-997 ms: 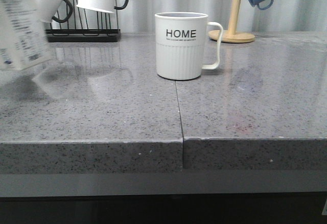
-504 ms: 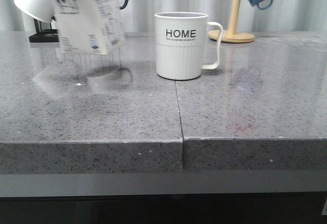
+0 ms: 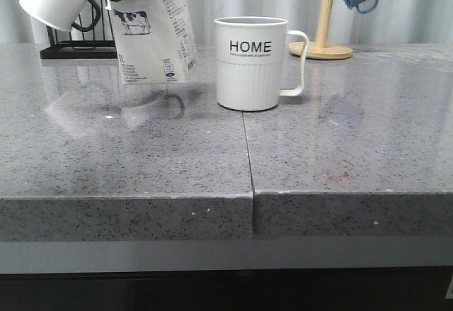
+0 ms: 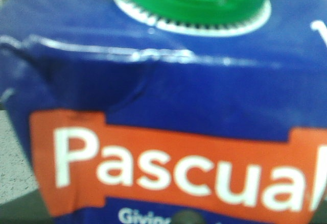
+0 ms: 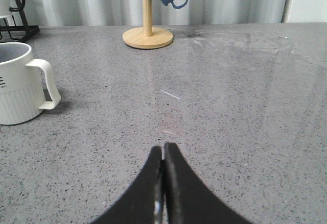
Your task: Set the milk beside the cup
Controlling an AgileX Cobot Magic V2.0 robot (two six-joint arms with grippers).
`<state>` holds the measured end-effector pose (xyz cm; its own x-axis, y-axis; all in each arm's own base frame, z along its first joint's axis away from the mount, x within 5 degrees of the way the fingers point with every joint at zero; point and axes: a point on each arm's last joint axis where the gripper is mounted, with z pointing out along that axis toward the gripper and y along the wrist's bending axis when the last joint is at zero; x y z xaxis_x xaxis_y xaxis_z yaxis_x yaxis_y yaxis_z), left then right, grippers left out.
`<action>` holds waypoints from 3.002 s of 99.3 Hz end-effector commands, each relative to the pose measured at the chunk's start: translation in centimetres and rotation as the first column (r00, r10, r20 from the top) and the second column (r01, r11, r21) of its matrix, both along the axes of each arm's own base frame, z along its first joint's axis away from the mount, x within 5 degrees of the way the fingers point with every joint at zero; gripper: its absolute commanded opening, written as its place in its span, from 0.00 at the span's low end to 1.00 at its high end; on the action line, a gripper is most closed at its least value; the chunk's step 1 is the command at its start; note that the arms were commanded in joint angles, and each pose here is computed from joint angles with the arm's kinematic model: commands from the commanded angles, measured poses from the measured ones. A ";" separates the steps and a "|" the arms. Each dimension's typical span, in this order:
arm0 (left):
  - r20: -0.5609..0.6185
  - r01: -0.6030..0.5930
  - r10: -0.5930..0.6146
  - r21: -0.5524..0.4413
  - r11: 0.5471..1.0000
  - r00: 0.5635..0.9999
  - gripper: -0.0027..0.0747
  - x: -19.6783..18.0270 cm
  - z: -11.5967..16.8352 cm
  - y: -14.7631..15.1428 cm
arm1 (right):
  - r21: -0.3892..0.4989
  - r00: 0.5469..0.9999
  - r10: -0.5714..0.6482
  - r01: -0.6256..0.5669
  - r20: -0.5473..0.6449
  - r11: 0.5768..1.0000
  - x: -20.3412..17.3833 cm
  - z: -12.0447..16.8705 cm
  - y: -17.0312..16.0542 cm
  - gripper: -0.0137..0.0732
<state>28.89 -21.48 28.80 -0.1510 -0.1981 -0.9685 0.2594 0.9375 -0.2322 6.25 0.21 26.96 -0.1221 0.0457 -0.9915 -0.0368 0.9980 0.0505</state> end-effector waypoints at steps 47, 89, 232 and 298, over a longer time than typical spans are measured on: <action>0.225 -0.123 0.141 -0.090 0.988 0.964 0.32 -0.2 4.0 -1.4 | -0.002 0.996 -0.004 0.004 0.093 1.000 0.0 1.5 0.0 0.08; 0.166 -0.093 0.100 -0.051 0.994 0.981 0.47 -0.2 3.0 -1.7 | -0.002 0.996 -0.004 0.004 0.093 1.000 0.0 1.5 0.0 0.08; 0.169 -0.012 0.004 0.043 0.999 0.986 0.88 -11.9 6.0 16.1 | -0.002 0.996 -0.004 0.004 0.093 1.000 0.0 1.5 0.0 0.08; 0.150 -0.065 0.053 0.077 0.995 0.987 0.23 -20.4 1.9 19.5 | -0.002 0.996 -0.004 0.004 0.093 1.000 0.0 1.5 0.0 0.08</action>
<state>8.75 -2.14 29.40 -0.0940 -0.0880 -0.9917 0.2288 0.9675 -0.1076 6.25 0.21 26.96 -0.1221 0.0457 -0.9915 -0.0368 0.9980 0.0505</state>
